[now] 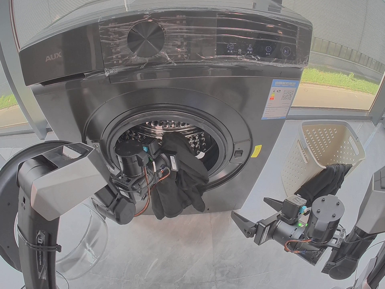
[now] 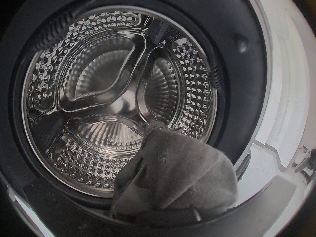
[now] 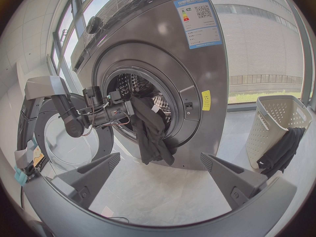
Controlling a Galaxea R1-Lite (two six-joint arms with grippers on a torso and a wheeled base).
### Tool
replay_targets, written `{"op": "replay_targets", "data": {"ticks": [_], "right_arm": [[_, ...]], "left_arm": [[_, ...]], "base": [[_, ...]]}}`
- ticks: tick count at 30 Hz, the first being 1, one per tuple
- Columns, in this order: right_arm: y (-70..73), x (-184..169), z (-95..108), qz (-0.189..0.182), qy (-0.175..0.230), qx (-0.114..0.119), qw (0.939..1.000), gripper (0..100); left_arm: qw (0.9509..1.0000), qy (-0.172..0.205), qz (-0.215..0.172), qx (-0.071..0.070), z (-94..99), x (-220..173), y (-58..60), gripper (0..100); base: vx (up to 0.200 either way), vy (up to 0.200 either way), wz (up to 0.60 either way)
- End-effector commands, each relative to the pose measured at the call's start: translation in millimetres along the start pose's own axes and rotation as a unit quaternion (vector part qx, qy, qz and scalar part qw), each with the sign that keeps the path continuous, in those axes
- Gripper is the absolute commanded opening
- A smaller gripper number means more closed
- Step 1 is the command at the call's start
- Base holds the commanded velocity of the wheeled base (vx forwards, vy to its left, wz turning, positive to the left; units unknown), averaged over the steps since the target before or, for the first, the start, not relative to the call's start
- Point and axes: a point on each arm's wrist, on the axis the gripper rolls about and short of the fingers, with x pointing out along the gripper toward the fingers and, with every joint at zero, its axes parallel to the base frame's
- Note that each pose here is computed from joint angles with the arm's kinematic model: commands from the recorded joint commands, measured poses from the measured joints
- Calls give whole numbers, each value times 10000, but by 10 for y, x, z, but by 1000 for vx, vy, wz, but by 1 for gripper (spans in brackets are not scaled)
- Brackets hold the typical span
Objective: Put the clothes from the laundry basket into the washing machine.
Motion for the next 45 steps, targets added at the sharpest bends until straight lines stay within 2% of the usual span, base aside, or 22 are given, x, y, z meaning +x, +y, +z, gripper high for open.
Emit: {"op": "replay_targets", "data": {"ticks": [1, 11, 16, 20, 21, 25, 32, 33, 38, 41, 45], "right_arm": [[-4, 3, -8, -10, 19, -5, 10000, 100], [-11, 5, -6, -17, 19, -10, 10000, 100], [-11, 5, -6, -17, 19, -10, 10000, 100], [-14, 6, -6, -25, 17, -8, 10000, 100], [-18, 6, -5, -25, 18, -7, 10000, 100], [-18, 6, -5, -25, 18, -15, 10000, 100], [-10, 5, -6, -10, 20, -10, 10000, 100], [-7, 4, -7, -10, 20, -11, 10000, 100], [-7, 4, -7, -10, 20, -11, 10000, 100], [-3, 3, -8, 5, 23, -13, 10000, 100], [-2, 6, -6, 6, 16, -11, 10000, 100]], "left_arm": [[9999, 0, 130, 7, -59, 258, 23, 0], [9993, -67, 354, 6, -193, 651, 62, 0], [9987, -74, 507, 10, -263, 781, 132, 0], [9977, -158, 661, 8, -235, 843, 189, 0], [9953, -328, 913, -2, -172, 931, 257, 0], [9930, -461, 1083, -15, -85, 1000, 343, 0], [9927, -406, 1134, -15, -72, 986, 375, 0], [9928, -390, 1136, -5, -70, 984, 383, 100], [9925, -373, 1160, -32, -67, 978, 399, 100], [9930, -167, 1166, -24, -22, 886, 375, 100], [9937, 239, 1099, 8, 26, 728, 286, 100]], "base": [[0, 0, 0], [0, 0, 0], [0, 0, 0], [0, 0, 0], [0, 0, 0], [0, 0, 0], [0, 0, 0], [0, 0, 0], [0, 0, 0], [0, 0, 0], [0, 0, 0]]}}
